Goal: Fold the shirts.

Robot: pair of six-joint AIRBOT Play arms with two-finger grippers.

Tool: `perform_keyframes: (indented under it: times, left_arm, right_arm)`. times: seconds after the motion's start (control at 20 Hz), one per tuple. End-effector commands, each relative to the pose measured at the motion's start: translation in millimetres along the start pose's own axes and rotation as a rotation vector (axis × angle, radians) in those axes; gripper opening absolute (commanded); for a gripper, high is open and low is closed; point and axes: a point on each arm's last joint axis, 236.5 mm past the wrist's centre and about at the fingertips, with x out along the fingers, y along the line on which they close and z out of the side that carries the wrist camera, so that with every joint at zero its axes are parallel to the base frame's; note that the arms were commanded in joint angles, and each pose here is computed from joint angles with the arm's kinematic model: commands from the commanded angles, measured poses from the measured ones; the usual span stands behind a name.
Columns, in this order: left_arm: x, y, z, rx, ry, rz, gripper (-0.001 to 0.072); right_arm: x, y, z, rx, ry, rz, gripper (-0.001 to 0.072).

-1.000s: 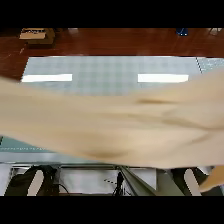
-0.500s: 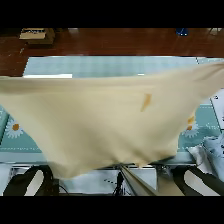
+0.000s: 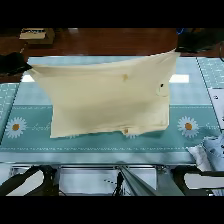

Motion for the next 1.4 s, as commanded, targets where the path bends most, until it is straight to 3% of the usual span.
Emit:
perform_keyframes:
  times: [0.0,0.25,0.4,0.6,0.75,1.15,1.2,1.25,1.35]
  left_arm:
    - [67.3,30.0,-5.7,-0.052,0.076,0.015,0.0017]
    - [139.5,43.6,-27.7,-0.129,0.169,-0.012,0.0018]
    - [166.9,39.5,-39.5,-0.09,0.204,-0.022,0.0018]
    - [162.6,40.1,-25.1,-0.036,0.147,-0.015,0.0018]
    - [149.4,58.2,-47.7,-0.012,0.249,0.046,0.0018]
    - [152.3,26.4,-90.3,-0.064,0.429,-0.007,0.002]
    - [152.6,26.9,-91.3,-0.063,0.433,-0.007,0.0058]
    - [148.0,28.7,-91.4,-0.065,0.441,-0.006,0.0181]
    - [123.3,44.5,-92.7,-0.041,0.495,0.022,0.0493]
  right_arm:
    - [60.9,-7.5,10.1,0.052,-0.018,0.007,0.0042]
    - [128.1,-15.8,-22.1,0.089,0.11,0.023,0.0042]
    - [147.5,-31.7,-29.8,0.067,0.13,-0.028,0.0042]
    - [133.8,-28.8,-22.2,0.055,0.106,-0.03,0.0042]
    - [113.6,-52.0,-47.9,0.043,0.22,-0.146,0.0042]
    - [122.8,-20.1,-98.7,0.06,0.432,-0.091,0.0046]
    - [125.5,-17.3,-99.0,0.057,0.432,-0.08,0.017]
    - [123.3,-13.6,-99.7,0.025,0.438,-0.057,0.03]
    - [94.9,-30.6,-107.4,-0.089,0.494,-0.092,0.0333]
